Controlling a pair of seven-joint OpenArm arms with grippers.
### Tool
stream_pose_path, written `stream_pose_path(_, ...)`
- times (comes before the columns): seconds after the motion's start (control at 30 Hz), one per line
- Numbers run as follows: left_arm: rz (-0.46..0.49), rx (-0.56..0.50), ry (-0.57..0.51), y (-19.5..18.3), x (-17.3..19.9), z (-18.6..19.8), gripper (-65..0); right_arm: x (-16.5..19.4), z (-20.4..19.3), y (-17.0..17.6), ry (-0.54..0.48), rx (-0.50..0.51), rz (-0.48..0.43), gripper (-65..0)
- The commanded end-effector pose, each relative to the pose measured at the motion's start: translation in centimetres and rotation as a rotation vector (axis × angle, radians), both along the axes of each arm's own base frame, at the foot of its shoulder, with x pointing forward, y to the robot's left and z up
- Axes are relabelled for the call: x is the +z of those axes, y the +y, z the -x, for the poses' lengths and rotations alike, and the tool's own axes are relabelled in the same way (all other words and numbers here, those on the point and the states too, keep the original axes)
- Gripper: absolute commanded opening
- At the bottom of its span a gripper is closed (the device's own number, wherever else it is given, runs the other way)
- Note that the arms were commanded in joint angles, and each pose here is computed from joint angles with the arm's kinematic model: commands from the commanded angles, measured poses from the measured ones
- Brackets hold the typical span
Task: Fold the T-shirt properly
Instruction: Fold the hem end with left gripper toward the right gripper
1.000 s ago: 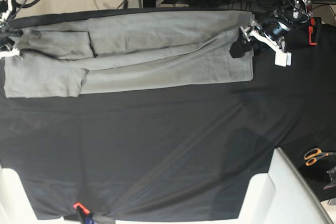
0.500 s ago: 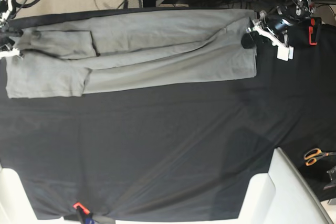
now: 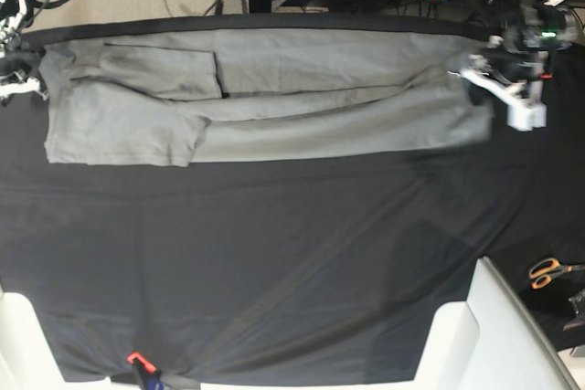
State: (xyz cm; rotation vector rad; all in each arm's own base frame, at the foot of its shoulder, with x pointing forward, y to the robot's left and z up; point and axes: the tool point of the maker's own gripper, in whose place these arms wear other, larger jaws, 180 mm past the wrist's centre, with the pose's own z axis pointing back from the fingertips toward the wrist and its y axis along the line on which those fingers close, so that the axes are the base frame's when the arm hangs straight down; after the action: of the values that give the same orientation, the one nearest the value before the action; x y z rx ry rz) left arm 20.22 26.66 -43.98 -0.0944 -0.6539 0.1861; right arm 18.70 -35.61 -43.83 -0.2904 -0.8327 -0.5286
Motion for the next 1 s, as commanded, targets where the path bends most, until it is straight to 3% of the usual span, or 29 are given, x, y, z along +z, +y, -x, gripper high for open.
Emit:
stream_pose_path(0.0, -0.018, -0.035, -0.046, -1.4, 1.1, -1.0, -65.0, 1.4, -0.8, -0.8, -0.038, 0.006, 0.038, -65.0)
stream_pose_path(0.17, -0.133, -0.21, -0.048, -8.7, 1.7, -1.4, -65.0, 1.4, -0.8, -0.8, -0.038, 0.006, 0.038, -65.0)
stream_pose_path(0.5, -0.119, -0.511, -0.006, -20.4, 1.1, -0.6, -65.0, 1.4, -0.7, -0.9, -0.038, 0.004, 0.038, -65.0)
stream_pose_path(0.8, -0.044, -0.535, -0.034, -24.6, 1.5, -2.3, -65.0, 1.4, -0.7, -0.9, -0.038, 0.004, 0.038, -65.0)
stream_pose_path(0.97, -0.015, -0.626, -0.006, -27.9, 0.3, -1.8, -65.0, 1.4, -0.7, -0.9, -0.038, 0.003, 0.038, -65.0)
